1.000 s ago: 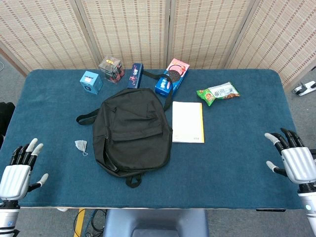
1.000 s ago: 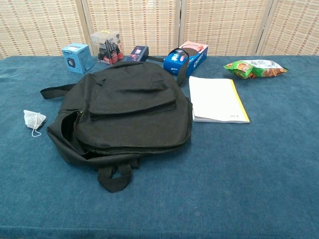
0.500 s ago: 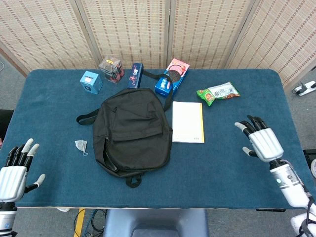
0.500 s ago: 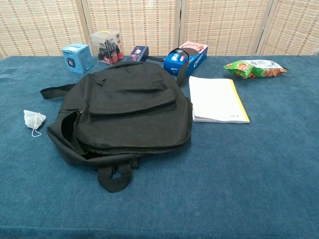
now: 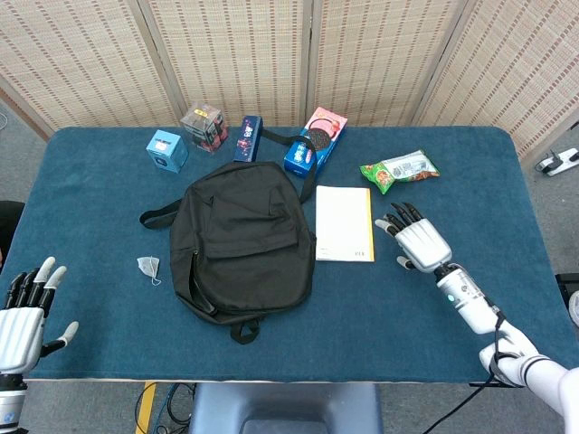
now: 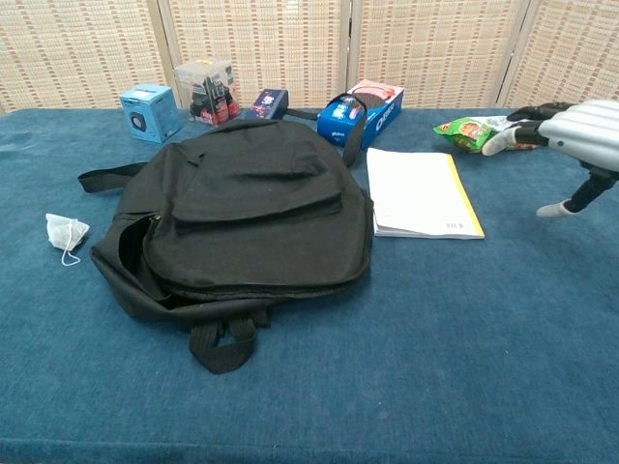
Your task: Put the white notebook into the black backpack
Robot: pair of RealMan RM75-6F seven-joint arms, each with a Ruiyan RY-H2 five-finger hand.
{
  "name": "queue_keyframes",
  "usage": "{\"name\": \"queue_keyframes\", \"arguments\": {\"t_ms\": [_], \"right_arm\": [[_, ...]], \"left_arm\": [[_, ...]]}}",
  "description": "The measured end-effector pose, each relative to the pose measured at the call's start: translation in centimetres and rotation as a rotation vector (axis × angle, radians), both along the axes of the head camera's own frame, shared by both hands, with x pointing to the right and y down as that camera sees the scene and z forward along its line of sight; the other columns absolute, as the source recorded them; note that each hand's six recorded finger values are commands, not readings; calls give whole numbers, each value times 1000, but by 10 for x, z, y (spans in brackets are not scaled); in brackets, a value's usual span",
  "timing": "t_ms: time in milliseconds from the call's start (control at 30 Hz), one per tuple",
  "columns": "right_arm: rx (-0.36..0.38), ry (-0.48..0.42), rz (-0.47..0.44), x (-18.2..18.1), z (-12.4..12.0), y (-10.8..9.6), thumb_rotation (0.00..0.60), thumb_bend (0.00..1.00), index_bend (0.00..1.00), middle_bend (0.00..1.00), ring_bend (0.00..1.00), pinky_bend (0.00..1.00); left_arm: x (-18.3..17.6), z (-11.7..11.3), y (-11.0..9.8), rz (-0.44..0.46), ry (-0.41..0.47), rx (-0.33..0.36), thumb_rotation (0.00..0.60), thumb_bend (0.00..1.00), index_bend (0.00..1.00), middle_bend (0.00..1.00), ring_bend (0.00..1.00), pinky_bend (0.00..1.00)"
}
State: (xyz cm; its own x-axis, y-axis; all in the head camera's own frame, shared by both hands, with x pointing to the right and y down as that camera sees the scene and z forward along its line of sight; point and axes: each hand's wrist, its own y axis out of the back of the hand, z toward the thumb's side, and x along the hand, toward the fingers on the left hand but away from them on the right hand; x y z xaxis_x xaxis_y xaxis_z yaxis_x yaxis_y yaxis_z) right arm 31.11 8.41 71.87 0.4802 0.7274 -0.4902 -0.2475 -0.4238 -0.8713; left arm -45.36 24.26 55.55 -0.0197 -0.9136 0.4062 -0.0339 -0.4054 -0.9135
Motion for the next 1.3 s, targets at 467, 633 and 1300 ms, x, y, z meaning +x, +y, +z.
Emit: {"name": "queue_keyframes", "arguments": {"t_ms": [467, 633, 1300], "right_arm": [[-47, -13, -69, -36, 39, 1, 600, 141, 191, 189, 37, 72], [-51, -16, -86, -43, 43, 0, 600, 141, 191, 188, 37, 72], [-71, 5, -80, -46, 54, -3, 600, 146, 191, 188, 37, 72]], "left_arm": [[-3, 2, 2, -15, -8, -4, 600, 257, 8, 0, 10, 0], [-3, 2, 3, -18, -8, -5, 600, 256, 8, 0, 10, 0], [-6, 5, 6, -28, -11, -13, 600, 256, 8, 0, 10, 0]]}}
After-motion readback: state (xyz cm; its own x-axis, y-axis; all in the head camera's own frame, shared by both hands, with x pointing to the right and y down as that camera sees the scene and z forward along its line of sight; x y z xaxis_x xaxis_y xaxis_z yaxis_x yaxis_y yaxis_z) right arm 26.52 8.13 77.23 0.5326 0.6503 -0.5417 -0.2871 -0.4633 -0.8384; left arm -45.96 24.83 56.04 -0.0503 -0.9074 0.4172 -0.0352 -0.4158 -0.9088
